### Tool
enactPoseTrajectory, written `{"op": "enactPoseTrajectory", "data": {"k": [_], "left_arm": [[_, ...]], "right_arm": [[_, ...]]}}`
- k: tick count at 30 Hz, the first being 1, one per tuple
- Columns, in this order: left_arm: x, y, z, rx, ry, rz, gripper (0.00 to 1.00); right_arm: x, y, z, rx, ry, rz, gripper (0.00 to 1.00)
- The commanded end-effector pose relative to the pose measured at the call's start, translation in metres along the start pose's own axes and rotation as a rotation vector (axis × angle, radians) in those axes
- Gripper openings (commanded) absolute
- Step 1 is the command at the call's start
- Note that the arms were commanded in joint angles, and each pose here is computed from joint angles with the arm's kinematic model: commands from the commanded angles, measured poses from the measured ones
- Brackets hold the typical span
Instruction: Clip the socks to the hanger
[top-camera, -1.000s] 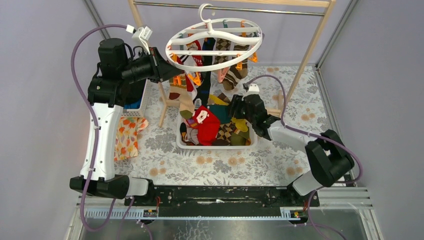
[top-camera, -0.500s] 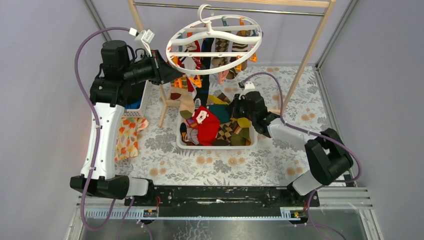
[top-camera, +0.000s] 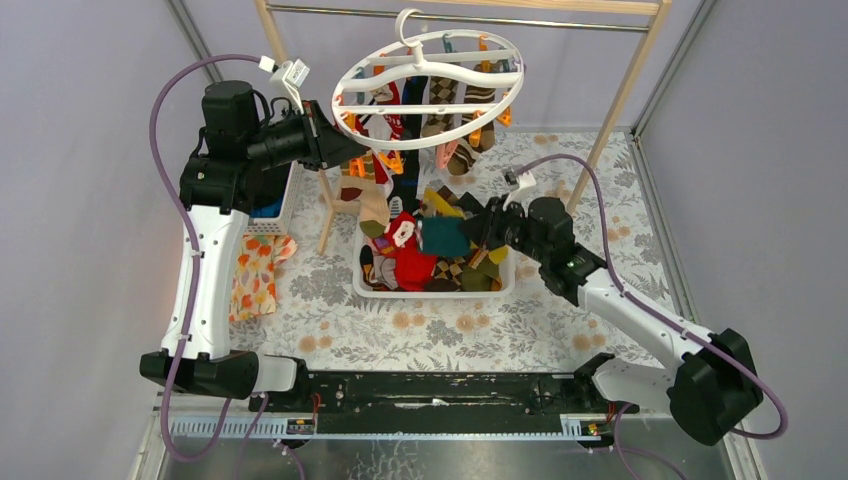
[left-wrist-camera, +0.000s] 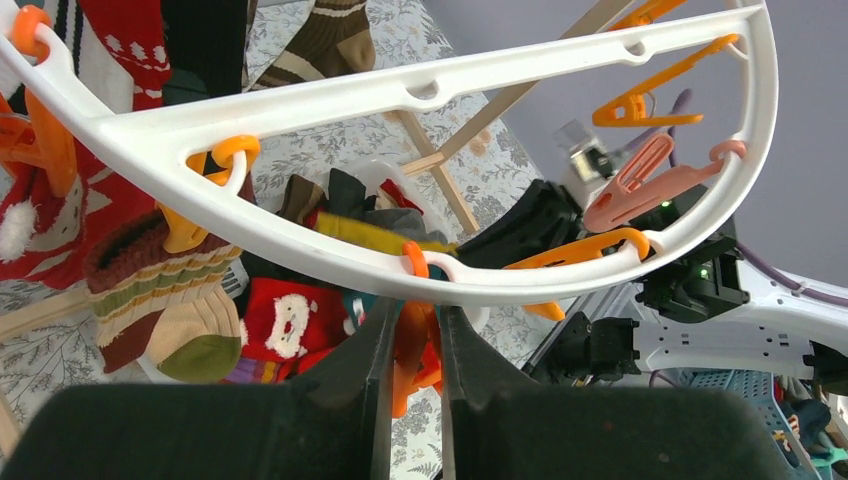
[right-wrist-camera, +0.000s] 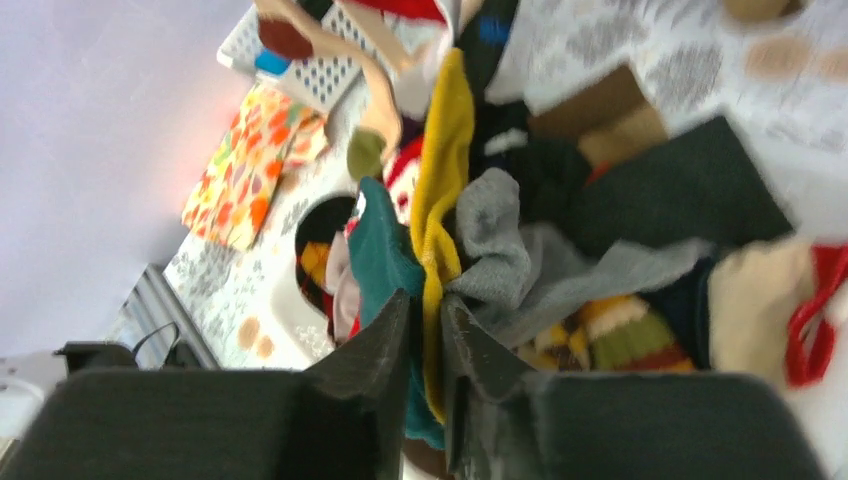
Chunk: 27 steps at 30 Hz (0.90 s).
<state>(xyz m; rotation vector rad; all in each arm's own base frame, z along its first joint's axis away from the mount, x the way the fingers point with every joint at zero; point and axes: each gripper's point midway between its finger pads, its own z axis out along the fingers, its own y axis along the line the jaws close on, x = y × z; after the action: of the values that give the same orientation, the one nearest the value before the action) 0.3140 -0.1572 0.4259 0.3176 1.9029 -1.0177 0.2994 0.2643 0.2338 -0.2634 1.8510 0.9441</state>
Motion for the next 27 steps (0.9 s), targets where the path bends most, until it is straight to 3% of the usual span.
{"op": "enactPoseTrajectory", "data": {"k": [1, 4, 8, 14, 25, 27], "left_arm": [[-0.003, -0.006, -0.006, 0.019, -0.023, 0.034, 0.00], [-0.004, -0.007, -0.006, 0.022, -0.025, 0.037, 0.00], [-0.005, -0.009, -0.007, 0.025, -0.028, 0.037, 0.00], [-0.005, -0.010, -0.007, 0.028, -0.030, 0.039, 0.00], [-0.003, -0.012, -0.008, 0.039, -0.025, 0.042, 0.00], [-0.004, -0.011, -0.008, 0.036, -0.027, 0.047, 0.00]], "right_arm": [[0.055, -0.005, -0.020, -0.005, 0.187, 0.065, 0.37], [0.065, -0.015, -0.022, 0.037, 0.227, 0.060, 0.66], [0.039, -0.015, -0.007, 0.061, 0.180, 0.015, 0.79], [0.003, -0.012, 0.033, 0.053, 0.178, -0.083, 0.80], [0.020, -0.052, 0.070, 0.138, 0.276, -0.117, 0.82], [0.021, -0.053, 0.071, 0.127, 0.281, -0.116, 0.78]]}}
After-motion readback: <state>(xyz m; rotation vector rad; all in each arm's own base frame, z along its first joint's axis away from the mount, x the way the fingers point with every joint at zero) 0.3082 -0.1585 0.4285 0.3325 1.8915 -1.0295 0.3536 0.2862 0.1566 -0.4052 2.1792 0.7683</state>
